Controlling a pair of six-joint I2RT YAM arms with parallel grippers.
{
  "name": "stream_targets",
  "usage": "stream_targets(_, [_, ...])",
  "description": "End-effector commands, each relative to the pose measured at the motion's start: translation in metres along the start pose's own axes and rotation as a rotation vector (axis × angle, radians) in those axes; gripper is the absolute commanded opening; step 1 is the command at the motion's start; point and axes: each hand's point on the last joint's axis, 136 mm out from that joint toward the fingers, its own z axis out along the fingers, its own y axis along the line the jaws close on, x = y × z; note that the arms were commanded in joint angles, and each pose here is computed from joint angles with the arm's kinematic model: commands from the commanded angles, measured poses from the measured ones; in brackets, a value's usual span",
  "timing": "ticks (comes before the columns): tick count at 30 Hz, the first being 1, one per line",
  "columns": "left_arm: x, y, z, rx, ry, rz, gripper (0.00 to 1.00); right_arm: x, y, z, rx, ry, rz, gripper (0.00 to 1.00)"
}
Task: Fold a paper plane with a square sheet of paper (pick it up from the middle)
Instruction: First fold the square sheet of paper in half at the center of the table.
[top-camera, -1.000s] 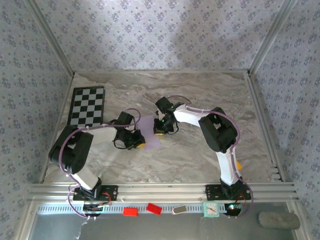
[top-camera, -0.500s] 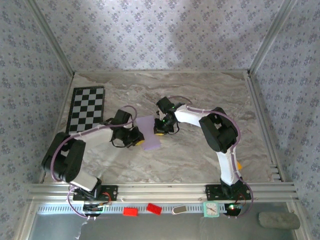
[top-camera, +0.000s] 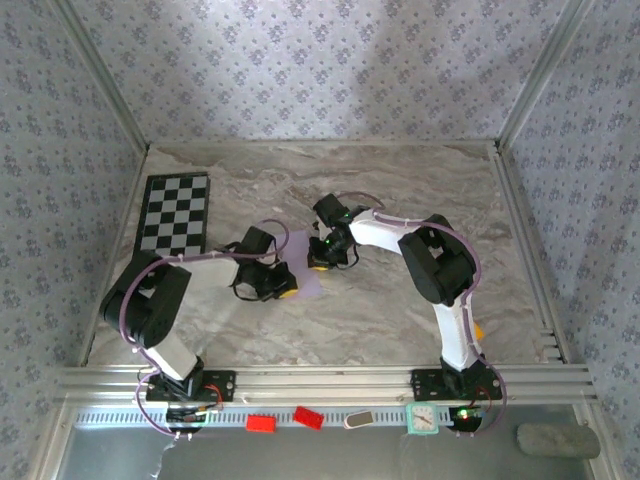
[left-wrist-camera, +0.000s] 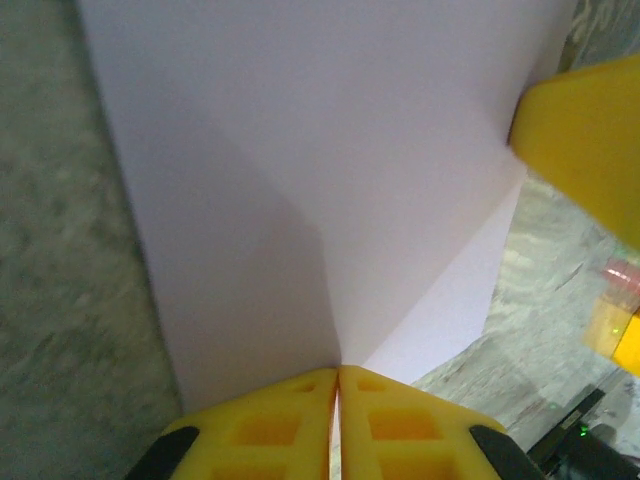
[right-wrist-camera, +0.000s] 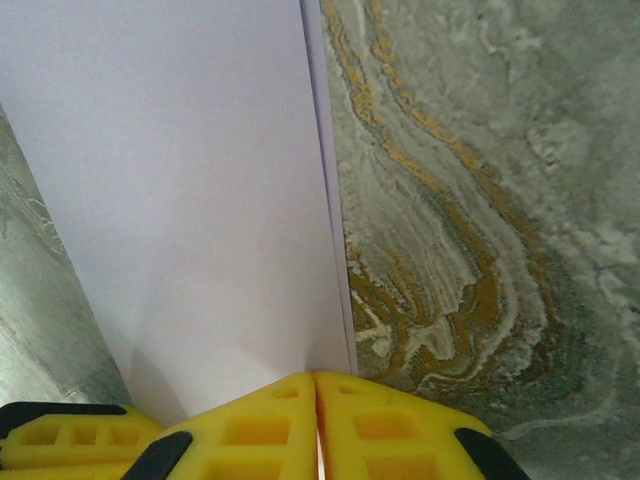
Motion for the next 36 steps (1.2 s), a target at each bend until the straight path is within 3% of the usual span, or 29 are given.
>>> stream_targets(1, [0.050,0.069,-0.008,-0.233,0.130,-0.055,0.11,0.062,-0.101,0.039,0.336,0.192,0.138,0.10])
stream_targets(8, [0.052,0.065,-0.027,-0.244,0.113,-0.018,0.11,0.061,-0.102,0.039,0.335,0.189,0.139,0.10])
stream_targets(16, [-0.005,-0.013,-0.055,-0.049,-0.093,0.028,0.12,0.057,-0.098,0.031,0.321,0.154,0.169,0.10])
stream_targets(23, [-0.040,-0.041,-0.035,0.065,-0.167,-0.054,0.14,0.044,-0.085,0.017,0.249,0.057,0.246,0.10])
stream_targets(29, [-0.052,-0.038,-0.016,0.038,-0.153,-0.082,0.13,0.036,-0.066,0.003,0.151,-0.002,0.280,0.11])
stream_targets(36, [-0.046,-0.022,-0.002,-0.003,-0.115,-0.103,0.12,0.013,-0.024,-0.017,-0.031,-0.055,0.187,0.13])
